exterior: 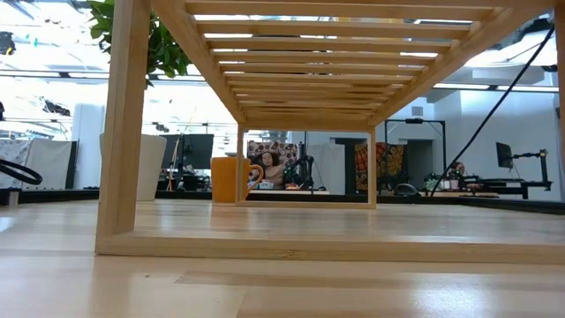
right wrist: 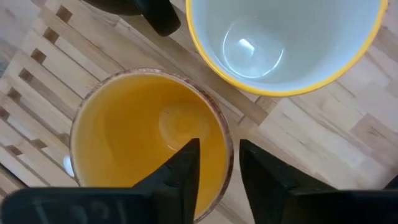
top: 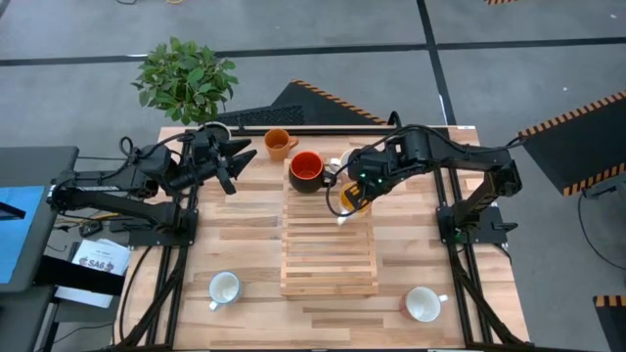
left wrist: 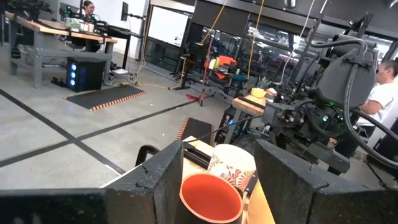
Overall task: Place coffee mugs
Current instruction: Put the yellow mug on the shelf, then put the orange mug on the shelf
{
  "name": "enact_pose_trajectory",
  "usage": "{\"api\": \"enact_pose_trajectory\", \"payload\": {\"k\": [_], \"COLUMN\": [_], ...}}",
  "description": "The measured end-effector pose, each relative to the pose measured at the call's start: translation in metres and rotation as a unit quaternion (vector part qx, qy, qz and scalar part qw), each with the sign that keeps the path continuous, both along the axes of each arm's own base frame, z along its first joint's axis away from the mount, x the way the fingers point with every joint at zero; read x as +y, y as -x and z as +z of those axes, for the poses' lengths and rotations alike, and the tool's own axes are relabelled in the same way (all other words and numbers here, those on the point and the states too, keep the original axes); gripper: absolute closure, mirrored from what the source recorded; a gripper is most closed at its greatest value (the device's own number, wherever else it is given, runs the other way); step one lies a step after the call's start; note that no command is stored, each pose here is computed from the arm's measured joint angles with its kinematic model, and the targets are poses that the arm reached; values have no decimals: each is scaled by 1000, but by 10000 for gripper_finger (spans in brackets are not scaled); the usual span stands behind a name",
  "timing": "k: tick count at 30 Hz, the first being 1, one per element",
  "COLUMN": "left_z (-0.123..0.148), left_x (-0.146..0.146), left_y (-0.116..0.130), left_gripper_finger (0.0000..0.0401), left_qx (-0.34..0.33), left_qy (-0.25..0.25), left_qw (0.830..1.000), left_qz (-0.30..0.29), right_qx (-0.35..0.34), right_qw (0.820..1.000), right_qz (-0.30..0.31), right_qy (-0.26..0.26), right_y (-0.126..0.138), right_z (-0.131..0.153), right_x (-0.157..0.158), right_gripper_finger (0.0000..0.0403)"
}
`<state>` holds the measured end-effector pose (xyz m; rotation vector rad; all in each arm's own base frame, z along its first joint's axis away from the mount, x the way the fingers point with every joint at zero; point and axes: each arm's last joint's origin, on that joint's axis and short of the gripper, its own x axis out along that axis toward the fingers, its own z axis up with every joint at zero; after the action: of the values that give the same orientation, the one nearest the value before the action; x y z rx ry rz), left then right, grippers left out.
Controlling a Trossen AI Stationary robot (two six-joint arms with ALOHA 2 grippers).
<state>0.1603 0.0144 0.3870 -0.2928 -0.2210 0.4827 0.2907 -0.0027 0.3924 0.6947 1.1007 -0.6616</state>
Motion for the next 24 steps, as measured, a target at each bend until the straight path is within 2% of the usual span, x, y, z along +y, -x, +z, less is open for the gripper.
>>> {"api": "enact_pose_trajectory", "payload": {"k": [7, 13, 18, 24], "left_z": [0, 0, 0, 0], "left_x": [0, 0, 0, -1], "left_y": [0, 0, 0, 0], "left_gripper_finger": [219, 219, 219, 219], "left_qx": [0, 0, 0, 2], "left_qy": [0, 0, 0, 0], "left_qw": [1000, 1000, 1000, 1000], "left_qz": [0, 0, 0, -14], "right_qx": [-11, -12, -15, -49], "right_qw": [1000, 999, 998, 994], "right_qz": [14, 32, 42, 60], "right_qy": [6, 25, 34, 82], "right_y": [2, 7, 22, 52], "right_z": [9, 17, 29, 48], "right_x": [0, -1, -3, 1], "right_gripper_finger": [232, 229, 234, 237]}}
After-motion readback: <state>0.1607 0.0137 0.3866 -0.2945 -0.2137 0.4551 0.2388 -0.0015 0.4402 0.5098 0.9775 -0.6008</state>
